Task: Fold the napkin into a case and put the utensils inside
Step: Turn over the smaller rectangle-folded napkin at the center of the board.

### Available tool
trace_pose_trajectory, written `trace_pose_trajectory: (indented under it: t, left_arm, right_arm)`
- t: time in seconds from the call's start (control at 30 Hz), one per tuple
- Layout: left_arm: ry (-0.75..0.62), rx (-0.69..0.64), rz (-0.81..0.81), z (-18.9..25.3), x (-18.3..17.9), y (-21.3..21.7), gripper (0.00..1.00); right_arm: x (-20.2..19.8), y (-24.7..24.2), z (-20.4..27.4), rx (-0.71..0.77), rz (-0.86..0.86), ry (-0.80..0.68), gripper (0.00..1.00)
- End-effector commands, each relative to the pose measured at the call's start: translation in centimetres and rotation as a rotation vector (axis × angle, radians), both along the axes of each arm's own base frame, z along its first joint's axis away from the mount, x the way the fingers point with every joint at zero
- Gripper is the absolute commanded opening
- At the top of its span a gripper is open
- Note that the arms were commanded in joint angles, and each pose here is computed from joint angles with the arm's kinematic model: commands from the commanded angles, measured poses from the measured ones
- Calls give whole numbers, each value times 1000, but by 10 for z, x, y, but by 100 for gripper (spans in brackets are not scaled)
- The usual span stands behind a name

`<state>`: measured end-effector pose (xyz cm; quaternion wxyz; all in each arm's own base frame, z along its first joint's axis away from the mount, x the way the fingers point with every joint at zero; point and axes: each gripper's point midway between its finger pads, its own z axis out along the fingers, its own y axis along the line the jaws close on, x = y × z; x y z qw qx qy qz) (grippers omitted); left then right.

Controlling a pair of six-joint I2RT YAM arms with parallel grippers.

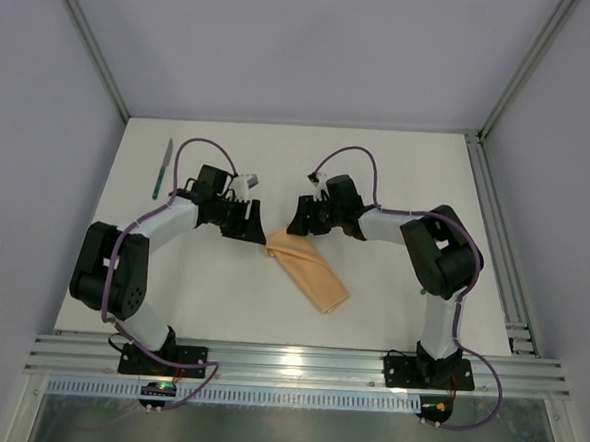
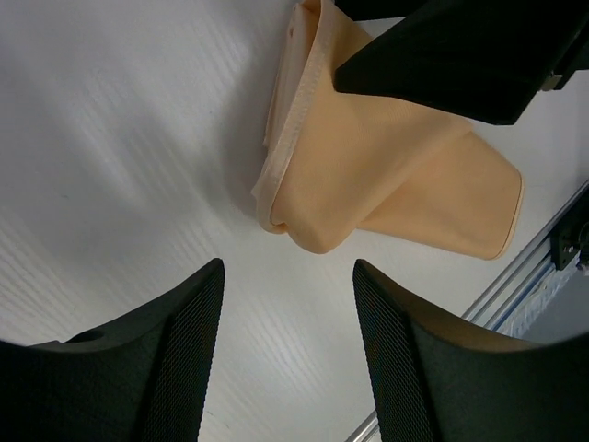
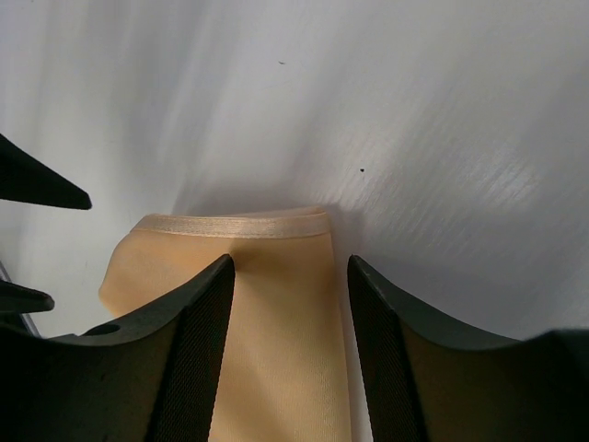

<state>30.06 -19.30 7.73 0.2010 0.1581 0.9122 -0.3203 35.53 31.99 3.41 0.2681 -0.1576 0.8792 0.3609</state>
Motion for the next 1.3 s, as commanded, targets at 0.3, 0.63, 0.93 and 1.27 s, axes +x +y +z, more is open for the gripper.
trace_pose_trajectory:
  t: [0.3,0.63,0.93,1.27]
  left_arm:
    - [88,-74,66,-23,11,-30,55]
    - [132,-133,48,-35,13,-41,47]
    - [96,-308,-54,-25,9,-63,21]
    - [-34,-384,-191,-24,11,-70,39]
  right_arm:
    - [-12,-2,-4,39,-11,16,54]
    - [-25,-5,-17,55,-27,64,52]
    - [-32,-4,-19,81,-16,80,29]
    - [-28,-8,-14,81,-21,55,19]
